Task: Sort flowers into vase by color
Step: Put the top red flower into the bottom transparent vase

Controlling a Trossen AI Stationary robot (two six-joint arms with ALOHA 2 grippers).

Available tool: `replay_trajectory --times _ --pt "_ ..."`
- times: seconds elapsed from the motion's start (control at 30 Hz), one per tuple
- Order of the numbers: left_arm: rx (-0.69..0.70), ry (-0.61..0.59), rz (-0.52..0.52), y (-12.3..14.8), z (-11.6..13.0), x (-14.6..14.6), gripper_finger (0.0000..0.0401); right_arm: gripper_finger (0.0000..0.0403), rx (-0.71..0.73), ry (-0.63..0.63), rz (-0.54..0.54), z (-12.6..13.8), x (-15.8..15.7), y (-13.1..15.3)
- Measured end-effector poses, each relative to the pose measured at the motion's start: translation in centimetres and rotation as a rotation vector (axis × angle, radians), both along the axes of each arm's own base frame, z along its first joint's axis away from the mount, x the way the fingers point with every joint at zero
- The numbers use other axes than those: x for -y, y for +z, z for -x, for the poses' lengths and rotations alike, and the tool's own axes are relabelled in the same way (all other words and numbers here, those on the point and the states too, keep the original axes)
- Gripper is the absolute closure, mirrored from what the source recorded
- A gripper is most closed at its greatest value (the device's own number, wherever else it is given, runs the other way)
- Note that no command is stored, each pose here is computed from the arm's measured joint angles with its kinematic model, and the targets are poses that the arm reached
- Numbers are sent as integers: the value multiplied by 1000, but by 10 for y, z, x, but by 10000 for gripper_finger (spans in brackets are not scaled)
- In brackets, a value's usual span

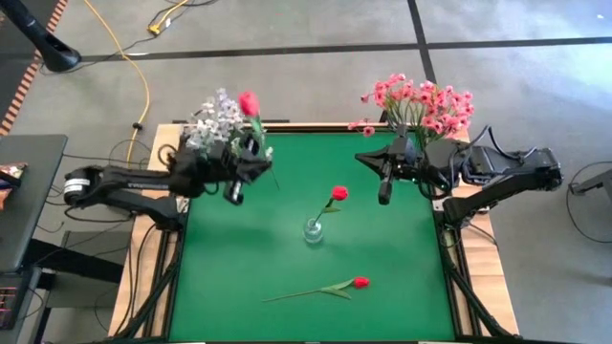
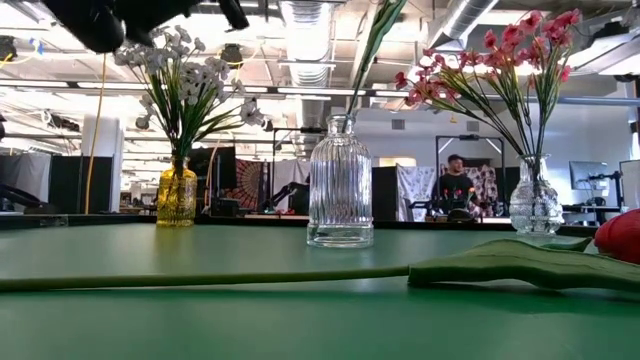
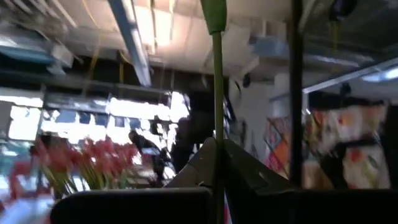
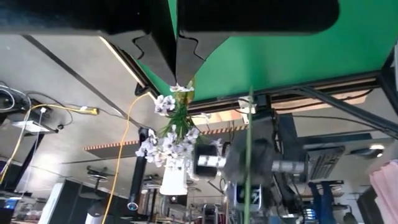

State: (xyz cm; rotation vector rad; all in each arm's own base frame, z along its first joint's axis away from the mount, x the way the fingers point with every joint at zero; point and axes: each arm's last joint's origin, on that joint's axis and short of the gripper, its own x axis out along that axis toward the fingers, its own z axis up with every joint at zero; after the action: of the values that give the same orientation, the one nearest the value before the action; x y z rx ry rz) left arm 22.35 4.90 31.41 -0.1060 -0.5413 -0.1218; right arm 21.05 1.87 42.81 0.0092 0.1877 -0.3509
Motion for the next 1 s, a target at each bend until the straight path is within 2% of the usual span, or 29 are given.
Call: replay_trajectory --times 0.1,0.23,0.4,0.6,0.73,1.0 --pt "-34 -19 -9 -22 -4 7 401 374 -1 -1 1 0 0 0" --pt "-117 -46 7 -42 -21 16 401 372 -3 -3 7 0 1 0" --pt "-92 -61 23 -54 -44 27 401 374 -16 5 25 0 1 -1" --pt "-44 -88 83 -76 -61 40 401 372 -50 52 19 0 0 -4" --pt "-90 -55 115 -93 -70 47 401 374 -53 84 12 0 -1 -4" --pt "-92 -22 54 -100 -96 59 401 372 -85 116 40 0 -2 -6"
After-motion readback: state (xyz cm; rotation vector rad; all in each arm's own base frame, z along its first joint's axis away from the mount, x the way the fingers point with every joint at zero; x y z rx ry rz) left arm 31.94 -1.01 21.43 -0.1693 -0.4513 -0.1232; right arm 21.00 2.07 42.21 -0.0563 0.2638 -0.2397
